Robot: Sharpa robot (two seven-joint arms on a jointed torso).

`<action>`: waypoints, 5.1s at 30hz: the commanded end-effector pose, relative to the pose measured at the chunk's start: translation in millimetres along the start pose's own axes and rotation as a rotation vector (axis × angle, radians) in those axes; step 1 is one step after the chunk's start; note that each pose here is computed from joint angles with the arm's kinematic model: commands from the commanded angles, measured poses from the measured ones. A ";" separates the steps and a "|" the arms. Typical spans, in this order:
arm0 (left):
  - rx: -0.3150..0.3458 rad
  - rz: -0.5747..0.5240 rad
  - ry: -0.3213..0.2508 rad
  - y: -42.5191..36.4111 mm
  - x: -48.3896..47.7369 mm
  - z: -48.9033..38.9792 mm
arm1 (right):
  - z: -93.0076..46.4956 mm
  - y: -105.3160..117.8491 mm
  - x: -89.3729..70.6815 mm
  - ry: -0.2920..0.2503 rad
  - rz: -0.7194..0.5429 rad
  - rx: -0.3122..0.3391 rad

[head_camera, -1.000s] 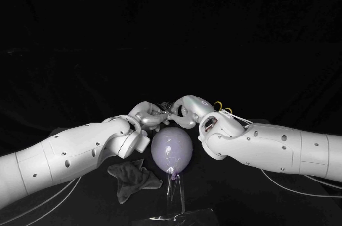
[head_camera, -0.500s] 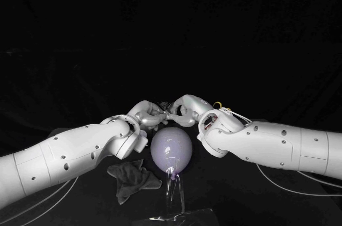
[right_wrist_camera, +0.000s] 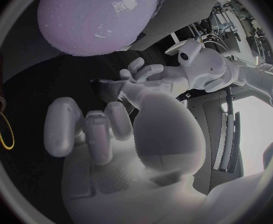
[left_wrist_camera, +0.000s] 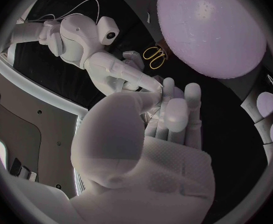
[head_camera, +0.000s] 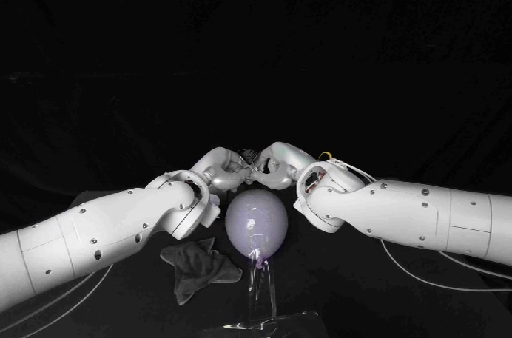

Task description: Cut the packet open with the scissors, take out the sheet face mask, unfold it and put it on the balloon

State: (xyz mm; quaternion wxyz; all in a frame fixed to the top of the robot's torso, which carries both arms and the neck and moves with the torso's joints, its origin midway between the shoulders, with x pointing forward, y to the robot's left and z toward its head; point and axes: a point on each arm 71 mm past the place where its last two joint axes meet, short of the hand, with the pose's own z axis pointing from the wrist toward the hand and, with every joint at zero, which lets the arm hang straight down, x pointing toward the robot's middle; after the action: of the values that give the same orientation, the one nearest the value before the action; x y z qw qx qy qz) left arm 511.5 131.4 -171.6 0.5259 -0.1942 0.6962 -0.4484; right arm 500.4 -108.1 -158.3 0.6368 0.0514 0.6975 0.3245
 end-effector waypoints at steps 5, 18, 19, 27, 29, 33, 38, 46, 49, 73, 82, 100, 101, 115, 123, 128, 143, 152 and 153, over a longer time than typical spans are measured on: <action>0.116 0.036 0.046 -13.7 6.6 -1.3 | 1.0 0.1 1.8 0.040 0.032 -0.031; 0.103 0.030 0.045 -10.7 4.2 -0.9 | -2.8 0.9 -5.4 -0.025 0.093 -0.075; 0.102 0.029 0.044 -10.4 4.0 -0.9 | -3.1 0.9 -5.8 -0.027 0.094 -0.076; 0.091 0.026 0.044 -8.5 2.9 -0.4 | -5.5 0.5 -8.9 -0.051 0.111 -0.089; 0.090 0.025 0.045 -8.5 3.0 -0.4 | -5.6 0.7 -8.9 -0.051 0.112 -0.091; 0.089 0.024 0.047 -8.4 3.2 -0.3 | -5.6 0.8 -9.1 -0.054 0.114 -0.090; 0.084 0.025 0.048 -7.6 2.8 -0.1 | -5.9 0.2 -10.0 -0.063 0.115 -0.088; 0.069 0.024 0.042 -4.5 0.2 0.5 | -8.1 -0.2 -11.9 -0.078 0.120 -0.091; 0.065 0.023 0.041 -3.8 -0.4 0.6 | -9.1 0.2 -12.5 -0.085 0.123 -0.094; -0.022 -0.014 0.026 7.6 -6.7 2.6 | -33.7 5.0 -30.3 -0.193 0.267 -0.197; -0.069 -0.007 0.015 17.3 -13.6 4.6 | -47.5 2.7 -44.3 -0.213 0.372 -0.196; -0.047 -0.028 0.010 39.6 -50.9 -24.4 | -67.9 -15.2 -70.8 -0.234 0.482 -0.130; -0.042 -0.031 0.018 40.4 -52.8 -27.8 | -68.3 -16.2 -71.5 -0.234 0.483 -0.127; -0.208 -0.164 0.204 78.7 -77.1 -94.2 | -64.3 -34.4 -79.3 -0.255 0.474 -0.084; -0.366 -0.174 0.276 112.5 -80.0 -132.8 | -60.4 -40.7 -80.9 -0.259 0.465 -0.071; -0.421 -0.147 0.269 122.7 -78.0 -144.7 | -58.7 -41.7 -80.5 -0.258 0.463 -0.068; -0.598 -0.097 0.316 145.1 -62.2 -158.5 | -56.1 -42.3 -78.2 -0.245 0.463 -0.065; -0.630 -0.089 0.304 147.7 -53.5 -154.9 | -55.5 -43.2 -77.4 -0.243 0.462 -0.059; -0.631 -0.086 0.306 147.6 -52.7 -154.4 | -55.3 -43.2 -77.3 -0.243 0.462 -0.059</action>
State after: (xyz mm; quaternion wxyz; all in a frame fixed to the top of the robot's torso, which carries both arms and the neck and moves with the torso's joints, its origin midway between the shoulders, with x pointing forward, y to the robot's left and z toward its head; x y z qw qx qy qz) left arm 420.5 312.7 -256.6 0.3084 -0.3026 0.8598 -0.2719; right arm 478.5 -203.0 -115.8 0.6298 0.2361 0.5730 0.4683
